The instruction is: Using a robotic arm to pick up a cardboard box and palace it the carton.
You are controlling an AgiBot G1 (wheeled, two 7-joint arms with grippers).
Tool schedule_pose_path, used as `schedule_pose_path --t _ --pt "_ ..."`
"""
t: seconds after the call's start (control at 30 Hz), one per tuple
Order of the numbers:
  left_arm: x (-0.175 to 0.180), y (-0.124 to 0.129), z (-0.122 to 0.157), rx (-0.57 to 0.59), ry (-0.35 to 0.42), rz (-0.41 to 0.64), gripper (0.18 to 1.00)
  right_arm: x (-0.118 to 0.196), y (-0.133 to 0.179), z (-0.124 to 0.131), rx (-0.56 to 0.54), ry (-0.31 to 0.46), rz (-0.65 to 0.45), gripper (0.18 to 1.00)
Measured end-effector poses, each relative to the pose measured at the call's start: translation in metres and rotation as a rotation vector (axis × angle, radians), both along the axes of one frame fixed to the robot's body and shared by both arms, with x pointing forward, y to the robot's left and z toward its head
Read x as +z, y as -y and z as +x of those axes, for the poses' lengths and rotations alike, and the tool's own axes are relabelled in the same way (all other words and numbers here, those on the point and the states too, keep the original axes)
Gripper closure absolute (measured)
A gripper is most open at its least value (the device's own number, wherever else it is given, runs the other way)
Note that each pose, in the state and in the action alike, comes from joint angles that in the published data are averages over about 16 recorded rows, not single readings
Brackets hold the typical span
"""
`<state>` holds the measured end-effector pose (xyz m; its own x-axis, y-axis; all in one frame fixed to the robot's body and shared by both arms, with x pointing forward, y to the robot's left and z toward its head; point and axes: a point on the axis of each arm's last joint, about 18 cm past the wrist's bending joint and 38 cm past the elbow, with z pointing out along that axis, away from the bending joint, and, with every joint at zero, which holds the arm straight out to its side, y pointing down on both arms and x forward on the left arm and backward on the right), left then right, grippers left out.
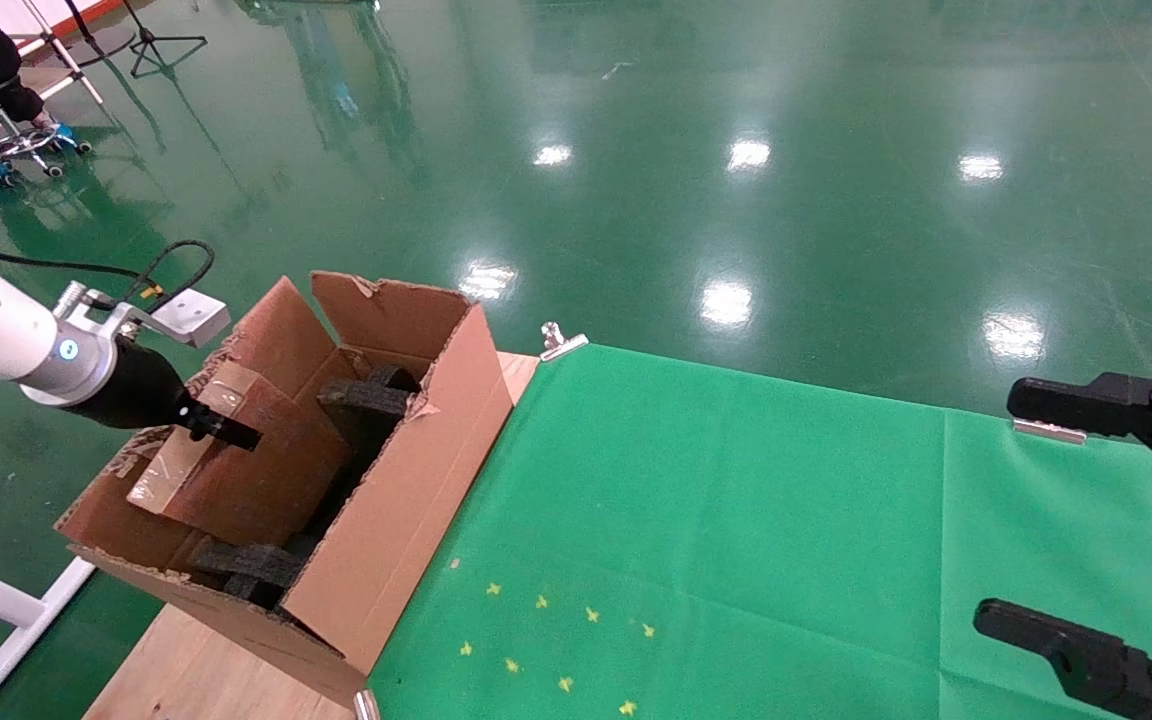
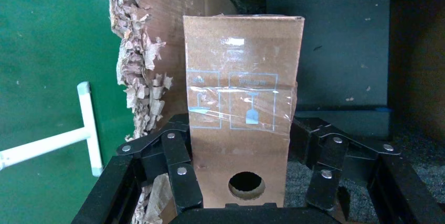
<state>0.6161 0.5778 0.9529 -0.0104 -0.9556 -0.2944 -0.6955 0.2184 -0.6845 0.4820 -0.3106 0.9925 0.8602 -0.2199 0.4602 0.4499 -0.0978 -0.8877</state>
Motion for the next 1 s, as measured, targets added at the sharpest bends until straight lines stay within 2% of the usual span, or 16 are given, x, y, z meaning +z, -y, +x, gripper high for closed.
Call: schedule_pose_path --t 0.33,0.57,0.8,1.0 --pt "0.001 0.000 -0.001 -0.004 -0.001 0.000 0.788 0.000 0.000 0.000 0.000 0.000 0.000 0.178" --pt "0.002 0.000 -0.001 -0.007 0.001 0.003 0.700 0.000 0.000 0.000 0.000 0.000 0.000 0.178" --pt "0.007 0.003 -0.001 -0.022 0.011 0.002 0.569 0.000 0.000 0.000 0.000 0.000 0.000 0.178" --pt "0.027 0.017 0.003 -0.092 0.059 -0.008 0.449 0.000 0.000 0.000 0.000 0.000 0.000 0.178"
